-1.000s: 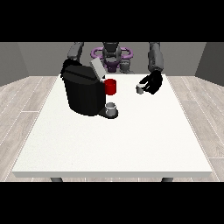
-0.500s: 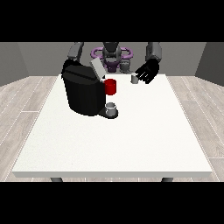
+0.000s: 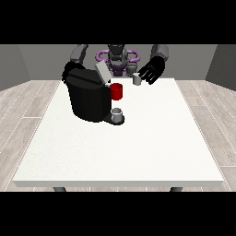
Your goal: Insert the coffee pod into the coffee machine and close the lid
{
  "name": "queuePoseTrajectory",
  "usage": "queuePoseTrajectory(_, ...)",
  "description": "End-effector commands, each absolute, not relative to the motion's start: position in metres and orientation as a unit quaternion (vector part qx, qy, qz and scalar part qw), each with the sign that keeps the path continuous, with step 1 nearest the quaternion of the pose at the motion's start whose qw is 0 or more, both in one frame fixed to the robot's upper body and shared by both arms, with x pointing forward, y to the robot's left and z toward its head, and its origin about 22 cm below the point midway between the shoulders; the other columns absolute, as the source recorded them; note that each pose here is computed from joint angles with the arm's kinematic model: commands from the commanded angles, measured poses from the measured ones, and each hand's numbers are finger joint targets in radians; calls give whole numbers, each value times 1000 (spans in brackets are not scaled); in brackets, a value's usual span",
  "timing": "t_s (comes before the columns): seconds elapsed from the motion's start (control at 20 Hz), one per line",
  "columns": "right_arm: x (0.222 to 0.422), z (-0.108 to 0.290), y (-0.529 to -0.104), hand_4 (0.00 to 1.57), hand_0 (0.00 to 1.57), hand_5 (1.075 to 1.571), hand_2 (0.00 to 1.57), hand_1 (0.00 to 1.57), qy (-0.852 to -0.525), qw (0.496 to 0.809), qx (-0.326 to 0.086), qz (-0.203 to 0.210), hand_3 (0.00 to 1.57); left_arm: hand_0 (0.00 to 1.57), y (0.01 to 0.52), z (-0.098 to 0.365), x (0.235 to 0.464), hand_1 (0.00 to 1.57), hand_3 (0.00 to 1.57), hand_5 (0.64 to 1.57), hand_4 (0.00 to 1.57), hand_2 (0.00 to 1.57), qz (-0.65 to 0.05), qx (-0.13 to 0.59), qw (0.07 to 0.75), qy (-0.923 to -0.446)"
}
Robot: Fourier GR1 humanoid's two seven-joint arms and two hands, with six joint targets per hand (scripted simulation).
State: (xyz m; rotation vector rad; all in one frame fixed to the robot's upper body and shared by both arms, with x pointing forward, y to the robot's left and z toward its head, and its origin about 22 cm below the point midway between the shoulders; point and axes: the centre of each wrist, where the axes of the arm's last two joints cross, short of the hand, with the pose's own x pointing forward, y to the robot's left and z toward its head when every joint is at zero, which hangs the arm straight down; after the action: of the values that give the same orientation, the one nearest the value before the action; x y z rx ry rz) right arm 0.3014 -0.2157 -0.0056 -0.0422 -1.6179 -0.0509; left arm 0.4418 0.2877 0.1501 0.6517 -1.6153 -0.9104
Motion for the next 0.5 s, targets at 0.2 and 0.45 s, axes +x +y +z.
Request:
queuePoseTrajectory(0.2,310,16,-196,526,0,1571,0,0,-735,678,-13,-1,0,1209,276,197,453,1209,1188,1571,486,1245,-360,283,550,-698)
queuePoseTrajectory(0.45,313,35,-188,506,0,1571,0,0,-744,668,-8,5,0,1264,277,214,456,1264,1251,1571,516,1319,-345,301,534,-711)
